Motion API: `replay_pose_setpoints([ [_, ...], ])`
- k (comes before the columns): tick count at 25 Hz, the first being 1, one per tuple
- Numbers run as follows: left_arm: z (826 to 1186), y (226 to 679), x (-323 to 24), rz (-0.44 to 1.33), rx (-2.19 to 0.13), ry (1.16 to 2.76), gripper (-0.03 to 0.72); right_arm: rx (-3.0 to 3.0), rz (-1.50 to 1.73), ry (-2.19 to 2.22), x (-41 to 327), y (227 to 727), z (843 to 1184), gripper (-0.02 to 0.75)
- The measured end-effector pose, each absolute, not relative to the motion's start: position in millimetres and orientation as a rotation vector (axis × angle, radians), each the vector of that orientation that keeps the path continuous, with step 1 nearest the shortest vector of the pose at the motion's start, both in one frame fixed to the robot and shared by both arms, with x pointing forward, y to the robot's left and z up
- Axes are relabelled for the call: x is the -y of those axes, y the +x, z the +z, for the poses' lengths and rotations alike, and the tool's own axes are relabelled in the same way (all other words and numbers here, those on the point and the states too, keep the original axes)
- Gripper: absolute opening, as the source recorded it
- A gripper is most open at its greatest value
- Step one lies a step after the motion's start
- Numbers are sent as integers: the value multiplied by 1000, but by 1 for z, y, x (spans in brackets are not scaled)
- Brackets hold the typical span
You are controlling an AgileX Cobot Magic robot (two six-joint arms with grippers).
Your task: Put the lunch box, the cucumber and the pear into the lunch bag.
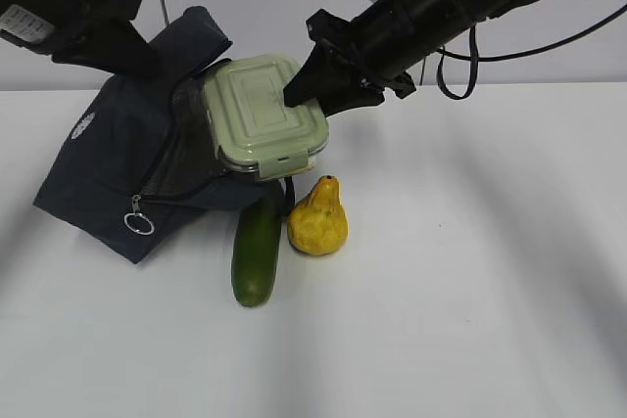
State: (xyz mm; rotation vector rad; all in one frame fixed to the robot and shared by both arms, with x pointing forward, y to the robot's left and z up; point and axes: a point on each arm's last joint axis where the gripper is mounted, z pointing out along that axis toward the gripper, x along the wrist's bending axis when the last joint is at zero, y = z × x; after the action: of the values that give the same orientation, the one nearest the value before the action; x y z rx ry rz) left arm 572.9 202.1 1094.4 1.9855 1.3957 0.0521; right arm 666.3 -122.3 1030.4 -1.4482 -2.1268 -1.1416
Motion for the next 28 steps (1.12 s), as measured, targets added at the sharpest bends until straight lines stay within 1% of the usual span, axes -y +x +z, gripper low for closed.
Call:
replay_pose_setpoints([
  [3, 1095, 570, -193, 22, -1365, 2000, 22, 2097, -1169, -1465, 119, 668, 1031, 298],
  [8, 1095, 562, -173, -14, -1302, 2034, 22, 2086, -1202, -1446, 102, 665, 1033, 298],
  [15, 1095, 562, -172, -21, -1298, 2033, 22, 2096, -1210, -1418, 72, 655, 1031, 298],
  [19, 1095, 561, -172, -29, -1298, 2039, 22, 2104, -1191, -1396, 60, 651, 1026, 298],
  [23, 1095, 561, -172, -29, -1298, 2040, 22, 2114, -1174, -1382, 54, 648, 1023, 298],
  [28, 1095, 561, -172, -29, -1298, 2040, 22, 2120, -1168, -1372, 53, 647, 1022, 332],
])
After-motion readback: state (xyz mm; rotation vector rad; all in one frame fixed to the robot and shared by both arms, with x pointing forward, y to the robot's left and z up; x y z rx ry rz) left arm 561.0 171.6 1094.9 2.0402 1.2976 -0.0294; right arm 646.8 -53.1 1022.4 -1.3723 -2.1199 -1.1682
